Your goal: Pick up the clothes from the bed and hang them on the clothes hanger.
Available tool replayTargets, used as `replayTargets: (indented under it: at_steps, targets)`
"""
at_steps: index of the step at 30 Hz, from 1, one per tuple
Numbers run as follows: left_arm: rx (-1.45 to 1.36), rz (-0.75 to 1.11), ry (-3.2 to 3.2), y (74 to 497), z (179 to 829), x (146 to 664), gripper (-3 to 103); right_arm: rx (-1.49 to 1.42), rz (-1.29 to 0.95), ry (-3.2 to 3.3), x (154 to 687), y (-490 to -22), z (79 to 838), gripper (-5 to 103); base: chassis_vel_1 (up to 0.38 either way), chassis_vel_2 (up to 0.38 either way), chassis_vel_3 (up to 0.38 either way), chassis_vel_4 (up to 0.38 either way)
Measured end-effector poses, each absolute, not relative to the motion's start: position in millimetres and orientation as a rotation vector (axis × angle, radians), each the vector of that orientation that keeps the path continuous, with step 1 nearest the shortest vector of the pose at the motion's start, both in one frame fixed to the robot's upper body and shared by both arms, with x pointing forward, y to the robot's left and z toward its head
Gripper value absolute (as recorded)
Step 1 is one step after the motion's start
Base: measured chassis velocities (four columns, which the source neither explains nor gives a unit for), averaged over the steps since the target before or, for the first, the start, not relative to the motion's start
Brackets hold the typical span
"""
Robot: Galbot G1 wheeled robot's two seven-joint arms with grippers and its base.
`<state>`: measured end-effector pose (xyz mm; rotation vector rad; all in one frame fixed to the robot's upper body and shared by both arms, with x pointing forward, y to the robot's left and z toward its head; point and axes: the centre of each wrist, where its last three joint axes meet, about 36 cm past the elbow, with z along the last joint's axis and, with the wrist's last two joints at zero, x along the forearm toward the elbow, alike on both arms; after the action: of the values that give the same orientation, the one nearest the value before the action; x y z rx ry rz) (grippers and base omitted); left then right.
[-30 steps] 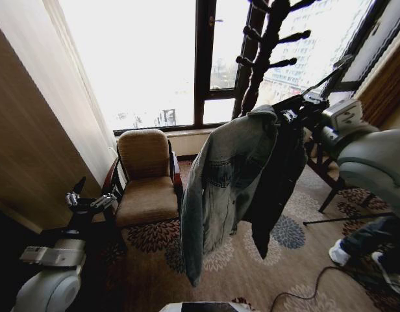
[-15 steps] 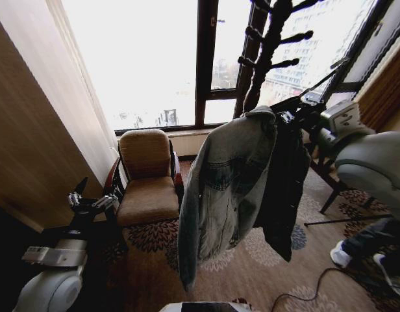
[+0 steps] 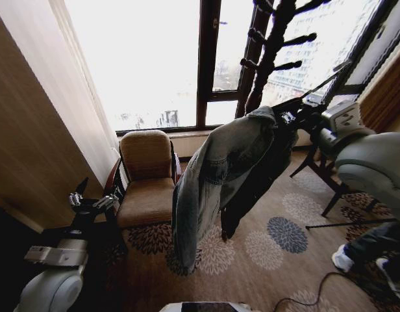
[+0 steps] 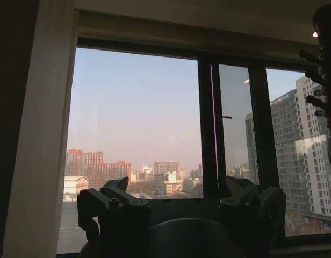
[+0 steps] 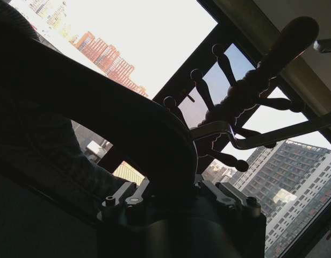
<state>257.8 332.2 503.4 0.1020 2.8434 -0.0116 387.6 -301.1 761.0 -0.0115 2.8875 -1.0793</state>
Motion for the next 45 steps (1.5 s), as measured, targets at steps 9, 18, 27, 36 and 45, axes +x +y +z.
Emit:
replayTargets:
  at_steps: [9, 18, 27, 36, 45]
  targets:
    - [0.098, -0.016, 2.844, 332.1, 501.7, 258.3, 100, -0.003, -1.076, 2.892, 388.6, -300.9, 759.0, 25, -0.291, 0.195, 0.292, -0.199]
    - [0.095, -0.017, 2.847, 332.9, 500.0, 259.0, 100, 0.003, -1.077, 2.887, 388.1, -301.3, 759.4, 25, -0.214, 0.204, 0.216, -0.194]
    - [0.098, -0.025, 2.844, 331.8, 499.5, 260.8, 100, 0.014, -1.082, 2.879, 385.9, -300.4, 761.0, 25, -0.016, 0.015, -0.003, -0.004]
    - [0.097, -0.029, 2.842, 332.6, 499.1, 262.2, 100, 0.019, -1.082, 2.883, 386.1, -299.2, 760.8, 25, 0.044, -0.057, -0.047, 0.050]
    - [0.095, -0.031, 2.841, 333.1, 499.1, 262.9, 100, 0.016, -1.080, 2.887, 387.0, -299.0, 759.8, 25, 0.117, -0.100, -0.136, 0.142]
